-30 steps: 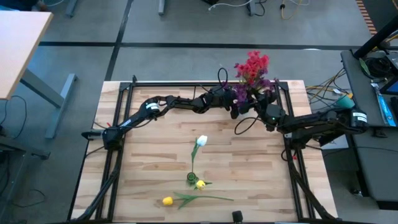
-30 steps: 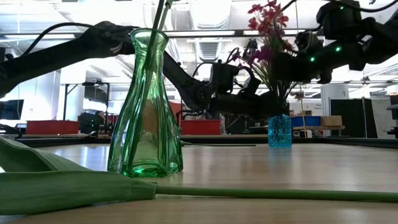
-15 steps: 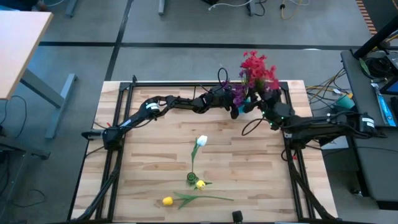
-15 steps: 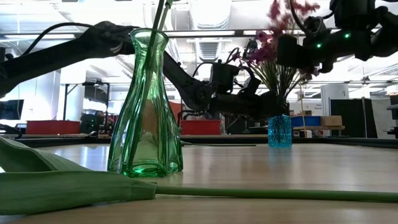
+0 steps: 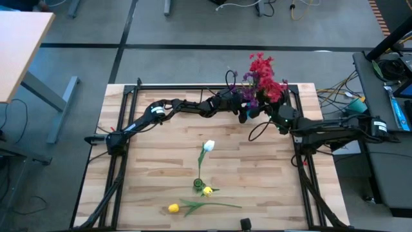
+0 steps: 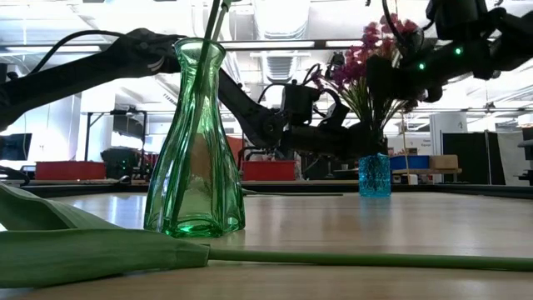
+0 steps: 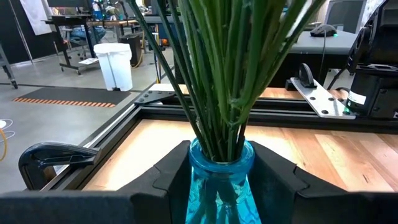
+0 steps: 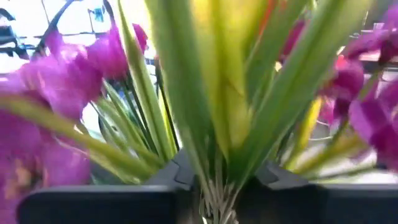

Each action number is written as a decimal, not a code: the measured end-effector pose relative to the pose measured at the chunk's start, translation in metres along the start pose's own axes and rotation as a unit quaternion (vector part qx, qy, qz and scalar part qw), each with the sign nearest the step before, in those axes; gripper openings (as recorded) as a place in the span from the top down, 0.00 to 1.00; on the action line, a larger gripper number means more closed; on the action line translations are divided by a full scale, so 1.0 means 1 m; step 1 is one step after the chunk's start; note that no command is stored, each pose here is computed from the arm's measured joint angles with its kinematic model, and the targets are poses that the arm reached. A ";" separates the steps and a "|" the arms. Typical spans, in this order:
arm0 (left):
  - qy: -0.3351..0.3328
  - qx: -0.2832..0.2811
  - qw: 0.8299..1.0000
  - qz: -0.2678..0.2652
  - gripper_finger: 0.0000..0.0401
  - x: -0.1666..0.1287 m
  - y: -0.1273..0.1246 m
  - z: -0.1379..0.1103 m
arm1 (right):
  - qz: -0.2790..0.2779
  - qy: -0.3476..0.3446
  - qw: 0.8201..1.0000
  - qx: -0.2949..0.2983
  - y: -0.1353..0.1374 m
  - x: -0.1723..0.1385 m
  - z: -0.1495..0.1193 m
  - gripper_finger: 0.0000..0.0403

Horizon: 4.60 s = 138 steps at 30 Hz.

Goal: Sort flowers into vase by color
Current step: Put the red flowers into the blue vase

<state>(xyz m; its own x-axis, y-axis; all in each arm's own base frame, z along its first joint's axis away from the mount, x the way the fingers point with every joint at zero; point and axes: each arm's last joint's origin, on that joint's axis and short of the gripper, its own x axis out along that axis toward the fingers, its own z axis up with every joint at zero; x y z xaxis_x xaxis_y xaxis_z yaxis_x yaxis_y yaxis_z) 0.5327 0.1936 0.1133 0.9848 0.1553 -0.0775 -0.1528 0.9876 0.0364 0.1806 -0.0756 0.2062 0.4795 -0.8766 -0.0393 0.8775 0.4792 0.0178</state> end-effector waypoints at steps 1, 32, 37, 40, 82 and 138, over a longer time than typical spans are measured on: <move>0.000 0.000 1.000 0.000 0.69 0.000 0.000 0.000 | 0.000 -0.001 1.000 0.000 0.001 0.001 0.004 0.84; 0.001 0.005 1.000 0.000 0.69 0.000 0.000 0.000 | -0.003 0.097 0.995 -0.022 -0.005 -0.008 0.046 0.70; 0.001 0.004 1.000 0.001 0.69 0.000 0.000 0.000 | -0.002 0.113 0.993 -0.034 0.002 -0.001 0.038 0.95; 0.001 0.003 1.000 0.001 0.69 0.000 0.001 0.000 | -0.006 0.122 0.992 -0.037 0.006 0.003 0.033 0.95; 0.001 -0.004 1.000 -0.001 0.59 0.000 -0.001 -0.001 | 0.012 0.134 0.991 -0.005 -0.003 -0.016 0.042 0.41; 0.004 -0.011 1.000 -0.005 0.55 0.000 -0.001 -0.001 | 0.027 0.132 0.991 0.017 -0.006 -0.023 0.046 0.69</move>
<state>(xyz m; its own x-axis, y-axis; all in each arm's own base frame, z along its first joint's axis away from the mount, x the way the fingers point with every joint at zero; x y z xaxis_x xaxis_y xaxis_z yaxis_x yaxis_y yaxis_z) 0.5329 0.1925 0.1119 0.9857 0.1451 -0.0856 -0.1445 0.9894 0.0136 0.1647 -0.0598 0.2532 0.5121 -0.8058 -0.2976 0.8523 0.5195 0.0599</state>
